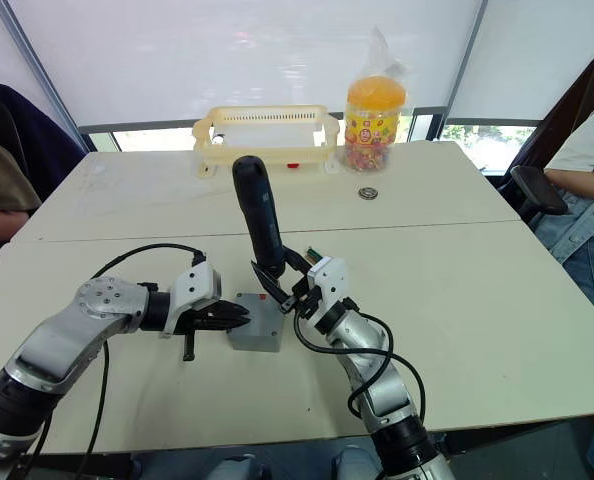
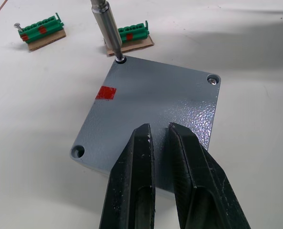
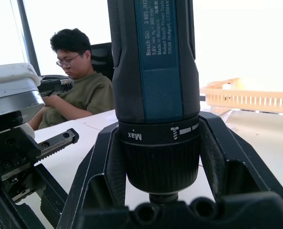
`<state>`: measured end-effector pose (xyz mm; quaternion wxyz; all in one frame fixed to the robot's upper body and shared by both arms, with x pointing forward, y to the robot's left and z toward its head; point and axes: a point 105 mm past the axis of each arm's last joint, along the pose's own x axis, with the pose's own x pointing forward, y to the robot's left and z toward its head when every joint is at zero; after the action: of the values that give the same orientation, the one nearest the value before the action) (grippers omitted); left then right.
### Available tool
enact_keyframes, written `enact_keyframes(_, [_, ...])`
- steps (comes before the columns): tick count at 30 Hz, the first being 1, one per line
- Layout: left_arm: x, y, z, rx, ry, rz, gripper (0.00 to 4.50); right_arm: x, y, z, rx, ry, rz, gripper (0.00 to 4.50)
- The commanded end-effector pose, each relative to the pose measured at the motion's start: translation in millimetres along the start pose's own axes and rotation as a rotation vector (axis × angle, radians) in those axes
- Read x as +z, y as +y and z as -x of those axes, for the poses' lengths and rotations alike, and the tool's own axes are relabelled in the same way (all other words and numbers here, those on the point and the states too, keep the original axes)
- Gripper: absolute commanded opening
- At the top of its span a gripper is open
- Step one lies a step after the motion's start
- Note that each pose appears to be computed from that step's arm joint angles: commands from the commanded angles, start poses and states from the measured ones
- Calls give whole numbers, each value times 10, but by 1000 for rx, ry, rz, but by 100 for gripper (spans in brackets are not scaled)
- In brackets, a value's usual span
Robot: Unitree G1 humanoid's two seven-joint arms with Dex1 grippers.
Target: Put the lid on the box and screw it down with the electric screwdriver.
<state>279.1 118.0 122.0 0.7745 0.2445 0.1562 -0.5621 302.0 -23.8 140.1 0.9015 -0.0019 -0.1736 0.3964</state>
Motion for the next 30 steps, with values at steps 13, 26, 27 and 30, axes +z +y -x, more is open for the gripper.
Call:
enact_keyframes(13, [-225, -71, -59, -24, 83, 50, 56, -637, -1, 268, -30, 257, -58, 172])
enact_keyframes(26, [-227, -66, -85, -26, 83, 45, 56, -573, -37, 243, -38, 236, -35, 172])
enact_keyframes(27, [-227, -67, -89, -26, 82, 45, 56, -562, -45, 239, -40, 233, -33, 172])
enact_keyframes(30, [-229, -72, -101, -28, 82, 44, 56, -534, -63, 230, -44, 225, -23, 172])
